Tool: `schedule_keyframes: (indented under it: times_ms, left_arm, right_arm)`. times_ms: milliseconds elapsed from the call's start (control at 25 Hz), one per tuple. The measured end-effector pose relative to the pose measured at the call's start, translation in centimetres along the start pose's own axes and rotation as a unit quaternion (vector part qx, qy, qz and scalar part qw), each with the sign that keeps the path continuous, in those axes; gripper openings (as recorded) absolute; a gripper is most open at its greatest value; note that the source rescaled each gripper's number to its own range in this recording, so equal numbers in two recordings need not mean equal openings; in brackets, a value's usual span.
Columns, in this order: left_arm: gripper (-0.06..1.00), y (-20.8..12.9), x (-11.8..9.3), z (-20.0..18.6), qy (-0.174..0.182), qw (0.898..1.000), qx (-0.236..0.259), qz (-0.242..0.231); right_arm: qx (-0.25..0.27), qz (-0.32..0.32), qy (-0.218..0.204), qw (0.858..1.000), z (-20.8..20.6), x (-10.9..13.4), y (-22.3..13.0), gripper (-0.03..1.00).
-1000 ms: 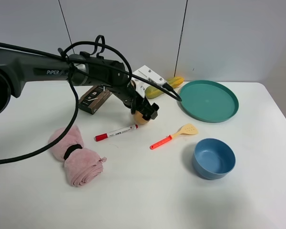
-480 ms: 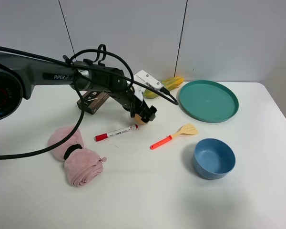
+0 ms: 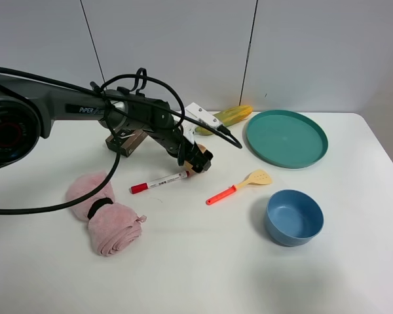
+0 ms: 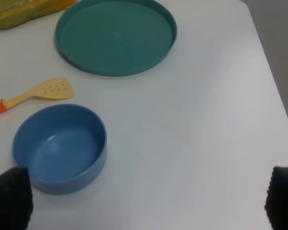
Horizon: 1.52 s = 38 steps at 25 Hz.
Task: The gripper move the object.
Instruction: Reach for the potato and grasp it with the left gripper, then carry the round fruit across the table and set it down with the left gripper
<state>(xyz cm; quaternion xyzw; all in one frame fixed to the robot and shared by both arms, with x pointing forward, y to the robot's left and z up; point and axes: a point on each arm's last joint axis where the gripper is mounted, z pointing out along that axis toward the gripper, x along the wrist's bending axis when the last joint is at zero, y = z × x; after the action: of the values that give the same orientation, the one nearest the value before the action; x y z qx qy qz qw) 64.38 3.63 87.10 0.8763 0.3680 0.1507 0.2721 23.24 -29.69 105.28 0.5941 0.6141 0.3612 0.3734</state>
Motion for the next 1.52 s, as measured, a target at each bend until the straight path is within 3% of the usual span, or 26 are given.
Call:
schedule_keyframes:
  times_ms: [240,320,440,560,640,720,920,1160,1320,1520]
  left_arm:
    - [0.99,-0.1,0.0,0.2,0.0,1.0,0.002,0.0]
    - [0.92,-0.1,-0.1,0.2,-0.001,1.0,0.003,0.001]
    - [0.65,-0.2,-0.3,0.2,-0.005,1.0,0.007,-0.001]
    - [0.3,0.0,-0.4,-0.1,-0.008,1.0,0.011,0.0]
    - [0.15,0.2,-0.4,-0.5,-0.01,1.0,0.012,0.0]
    - [0.06,0.5,-0.4,-1.3,-0.012,1.0,0.015,0.002]
    - [0.01,3.5,-0.1,-6.4,-0.004,1.0,-0.024,0.018]
    - [0.0,5.8,3.1,-14.7,0.035,0.998,-0.057,0.013]
    - [0.0,3.6,6.7,-17.5,0.061,0.995,-0.037,-0.062]
    - [0.0,-2.2,10.6,-19.3,0.099,0.986,0.004,-0.137]
  right_arm:
    - [0.0,0.0,0.0,1.0,0.0,0.0,0.0,1.0]
    - [0.0,0.0,0.0,1.0,0.0,0.0,0.0,1.0]
    - [0.0,0.0,0.0,1.0,0.0,0.0,0.0,1.0]
    - [0.0,0.0,0.0,1.0,0.0,0.0,0.0,1.0]
    - [0.0,0.0,0.0,1.0,0.0,0.0,0.0,1.0]
    - [0.0,0.0,0.0,1.0,0.0,0.0,0.0,1.0]
    - [0.0,0.0,0.0,1.0,0.0,0.0,0.0,1.0]
    - [0.0,0.0,0.0,1.0,0.0,0.0,0.0,1.0]
    - [0.0,0.0,0.0,1.0,0.0,0.0,0.0,1.0]
    - [0.0,0.0,0.0,1.0,0.0,0.0,0.0,1.0]
